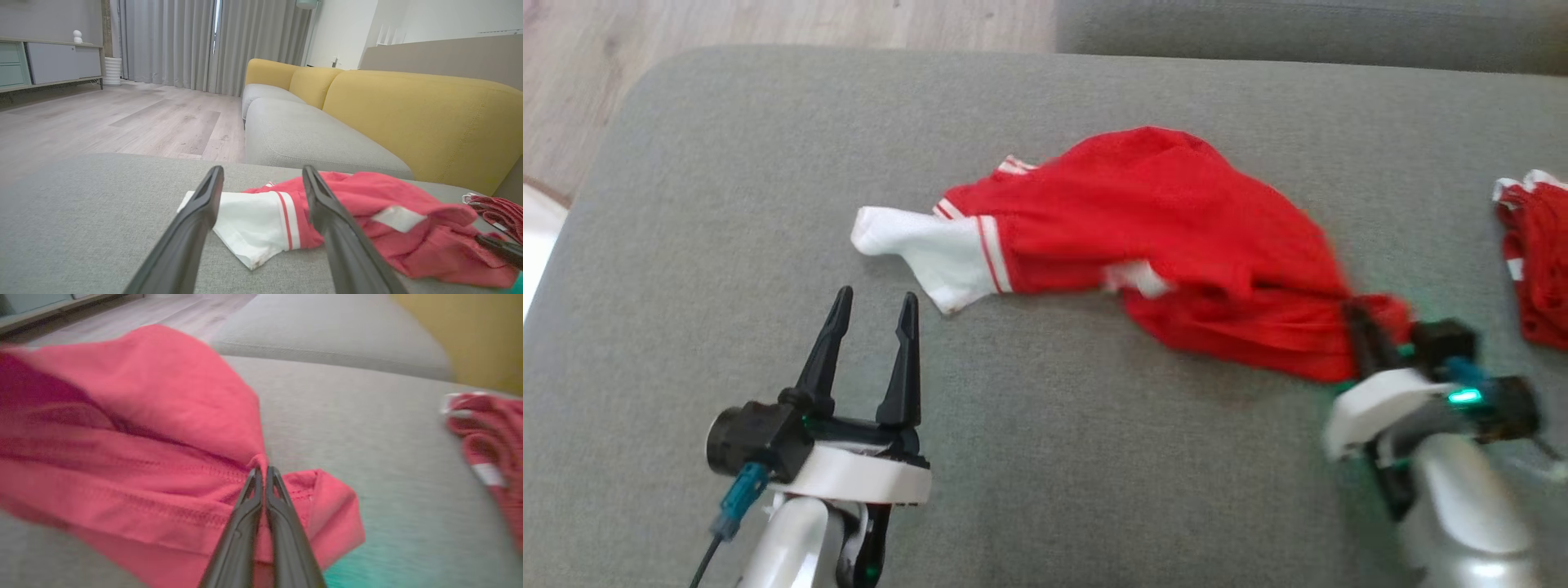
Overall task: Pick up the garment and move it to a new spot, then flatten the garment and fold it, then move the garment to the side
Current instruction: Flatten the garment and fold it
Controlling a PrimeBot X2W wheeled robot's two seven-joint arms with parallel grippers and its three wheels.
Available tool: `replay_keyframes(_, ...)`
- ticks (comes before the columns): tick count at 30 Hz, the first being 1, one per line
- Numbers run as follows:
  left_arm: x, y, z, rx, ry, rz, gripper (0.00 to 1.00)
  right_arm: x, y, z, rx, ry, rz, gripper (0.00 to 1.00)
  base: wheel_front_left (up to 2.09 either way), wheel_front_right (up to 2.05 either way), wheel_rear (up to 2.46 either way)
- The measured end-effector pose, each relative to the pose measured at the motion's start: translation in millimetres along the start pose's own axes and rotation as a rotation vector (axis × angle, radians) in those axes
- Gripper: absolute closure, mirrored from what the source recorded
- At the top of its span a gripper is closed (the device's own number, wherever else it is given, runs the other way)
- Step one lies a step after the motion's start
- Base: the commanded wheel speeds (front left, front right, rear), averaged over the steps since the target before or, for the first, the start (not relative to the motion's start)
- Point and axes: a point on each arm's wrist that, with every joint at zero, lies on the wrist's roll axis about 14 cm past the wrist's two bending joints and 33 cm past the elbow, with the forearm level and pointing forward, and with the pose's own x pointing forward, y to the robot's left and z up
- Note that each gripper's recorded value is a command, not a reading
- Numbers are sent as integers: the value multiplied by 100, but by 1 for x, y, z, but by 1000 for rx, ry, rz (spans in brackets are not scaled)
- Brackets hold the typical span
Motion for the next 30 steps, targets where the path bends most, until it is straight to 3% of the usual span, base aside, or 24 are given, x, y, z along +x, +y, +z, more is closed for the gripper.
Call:
replay_keyframes(4, 2, -6, 3, 0, -9, -20, 0, -11, -51, 11, -46, -29, -128, 100, 0, 0, 0)
replay_keyframes(5, 3, -8, 4, 0, -12, -23, 0, -13, -60, 14, -60, -33, -152, 96, 0, 0, 0)
replay_keyframes(6, 3, -9, 5, 0, -15, -27, 0, -16, -66, 17, -74, -40, -169, 0, 0, 0, 0)
replay_keyframes(11, 2, -14, 9, -2, -27, -47, 0, -19, -56, 39, -83, -120, -162, 0, 0, 0, 0)
replay_keyframes(19, -2, -20, 15, -11, -46, -60, 0, -34, 22, 104, -36, -389, 49, 0, 0, 0, 0)
replay_keyframes(24, -6, -23, 10, -16, -33, -65, 0, -60, 64, 96, 24, -412, 163, 0, 0, 0, 0)
replay_keyframes(30, -7, -23, 12, -15, -38, -65, 0, -65, 91, 90, 9, -402, 241, 0, 0, 0, 0)
